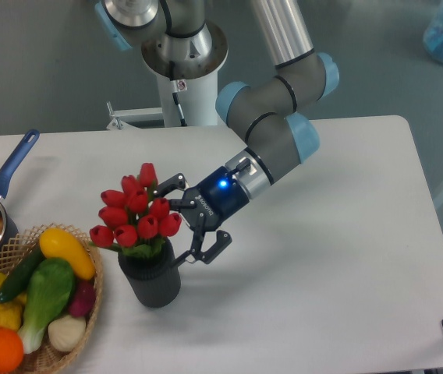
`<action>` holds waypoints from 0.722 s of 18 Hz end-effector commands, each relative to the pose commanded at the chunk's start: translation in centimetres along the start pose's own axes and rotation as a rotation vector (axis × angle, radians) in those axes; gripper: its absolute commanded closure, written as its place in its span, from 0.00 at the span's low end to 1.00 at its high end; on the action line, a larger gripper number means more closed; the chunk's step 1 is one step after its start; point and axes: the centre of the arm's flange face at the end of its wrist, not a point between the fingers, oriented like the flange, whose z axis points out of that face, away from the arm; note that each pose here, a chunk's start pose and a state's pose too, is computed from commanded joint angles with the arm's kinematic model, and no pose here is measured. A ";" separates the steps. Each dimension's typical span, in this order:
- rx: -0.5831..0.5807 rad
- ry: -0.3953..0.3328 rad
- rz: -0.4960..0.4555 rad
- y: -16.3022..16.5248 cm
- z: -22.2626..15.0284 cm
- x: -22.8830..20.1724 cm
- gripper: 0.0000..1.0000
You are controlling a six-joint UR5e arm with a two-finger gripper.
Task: Insert the flowers into the vase
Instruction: 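Open the gripper to release the tulips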
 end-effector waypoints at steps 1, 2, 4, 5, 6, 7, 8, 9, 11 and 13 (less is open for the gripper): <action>-0.009 -0.008 0.000 0.1 -0.4 -0.2 0.00; -0.025 -0.013 -0.002 0.2 -0.5 -0.2 0.00; -0.045 -0.018 -0.001 0.3 -0.5 -0.2 0.00; -0.045 -0.018 -0.001 0.3 -0.5 -0.2 0.00; -0.045 -0.019 0.001 0.2 -0.5 -0.2 0.00; -0.045 -0.021 0.000 0.3 -0.6 -0.3 0.00; -0.049 -0.025 0.001 0.4 -0.8 -0.4 0.00; -0.056 -0.030 0.002 0.5 -1.0 -0.5 0.00; -0.074 -0.035 0.001 0.7 -1.1 -0.6 0.00; -0.077 -0.043 -0.003 0.8 -1.5 -0.8 0.00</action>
